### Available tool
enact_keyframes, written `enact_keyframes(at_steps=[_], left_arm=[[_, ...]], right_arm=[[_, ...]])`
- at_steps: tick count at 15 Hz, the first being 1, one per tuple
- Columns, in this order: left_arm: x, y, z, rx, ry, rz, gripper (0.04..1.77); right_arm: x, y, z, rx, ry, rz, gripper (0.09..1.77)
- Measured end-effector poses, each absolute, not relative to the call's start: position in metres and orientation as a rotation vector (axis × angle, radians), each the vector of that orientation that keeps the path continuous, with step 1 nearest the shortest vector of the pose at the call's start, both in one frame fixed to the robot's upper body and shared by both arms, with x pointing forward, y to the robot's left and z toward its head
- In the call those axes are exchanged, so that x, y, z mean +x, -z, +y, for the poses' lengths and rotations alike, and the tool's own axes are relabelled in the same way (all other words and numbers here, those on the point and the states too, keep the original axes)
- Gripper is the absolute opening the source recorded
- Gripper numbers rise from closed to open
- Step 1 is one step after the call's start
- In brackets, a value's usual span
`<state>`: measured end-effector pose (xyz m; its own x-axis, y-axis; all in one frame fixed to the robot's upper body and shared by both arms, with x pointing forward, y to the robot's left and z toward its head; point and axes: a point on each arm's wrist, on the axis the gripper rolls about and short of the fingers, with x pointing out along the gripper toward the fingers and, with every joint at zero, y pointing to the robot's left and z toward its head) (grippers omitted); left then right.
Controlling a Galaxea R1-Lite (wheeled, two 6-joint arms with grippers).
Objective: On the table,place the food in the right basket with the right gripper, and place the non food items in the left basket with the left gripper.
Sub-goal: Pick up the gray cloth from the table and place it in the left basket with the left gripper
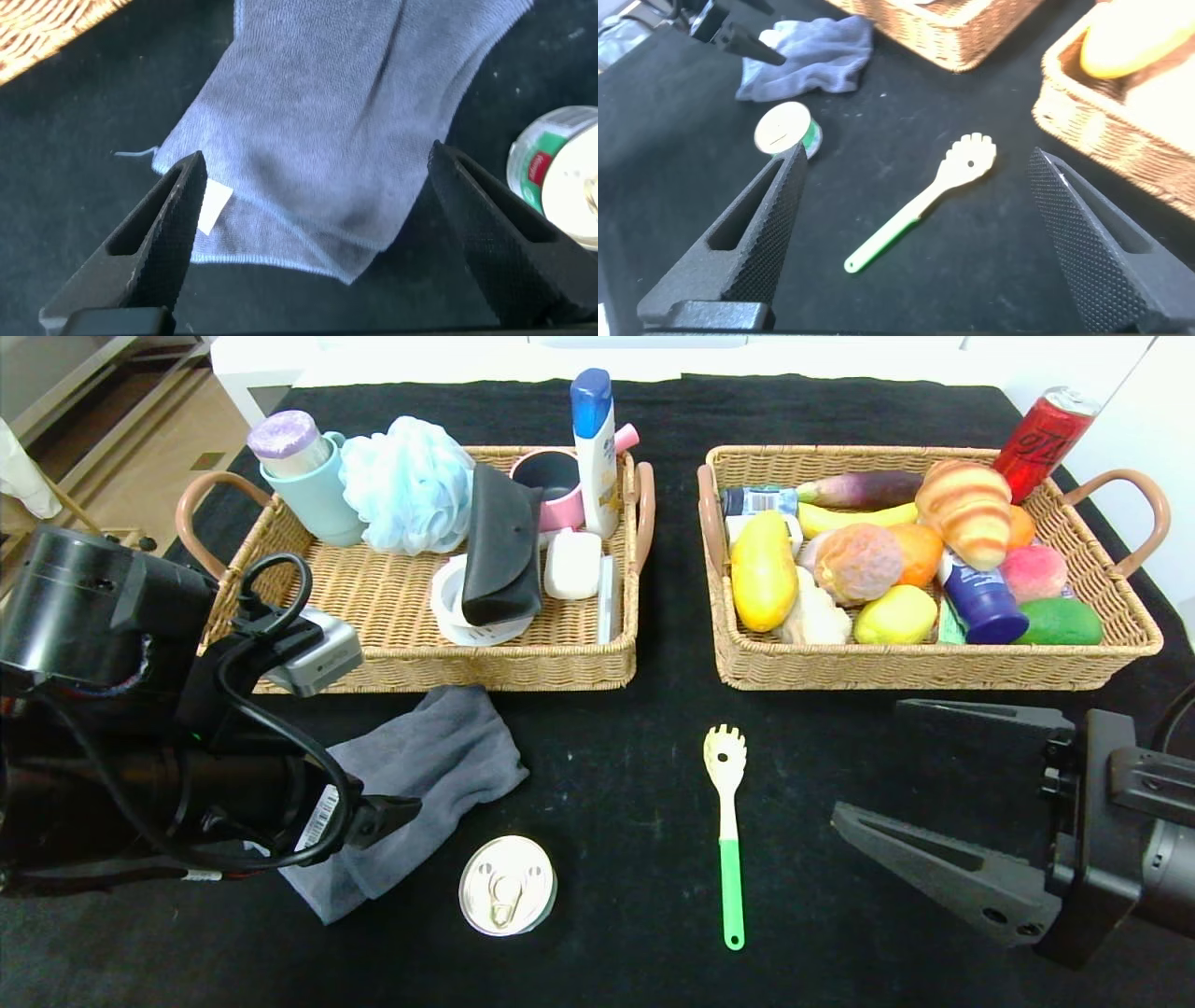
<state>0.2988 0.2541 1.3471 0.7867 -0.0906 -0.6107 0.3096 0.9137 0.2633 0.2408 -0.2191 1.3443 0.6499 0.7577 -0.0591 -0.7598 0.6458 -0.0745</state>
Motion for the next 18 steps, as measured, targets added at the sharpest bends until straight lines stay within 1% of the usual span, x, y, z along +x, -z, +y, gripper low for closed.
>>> enact_keyframes(at_steps=[18], left_arm=[[0.321, -1.324, 0.246, 0.378, 0.205, 0.723, 1.72]], right_arm=[[0.238, -1.348, -0.223, -0.095, -0.856, 0.002, 1.71]])
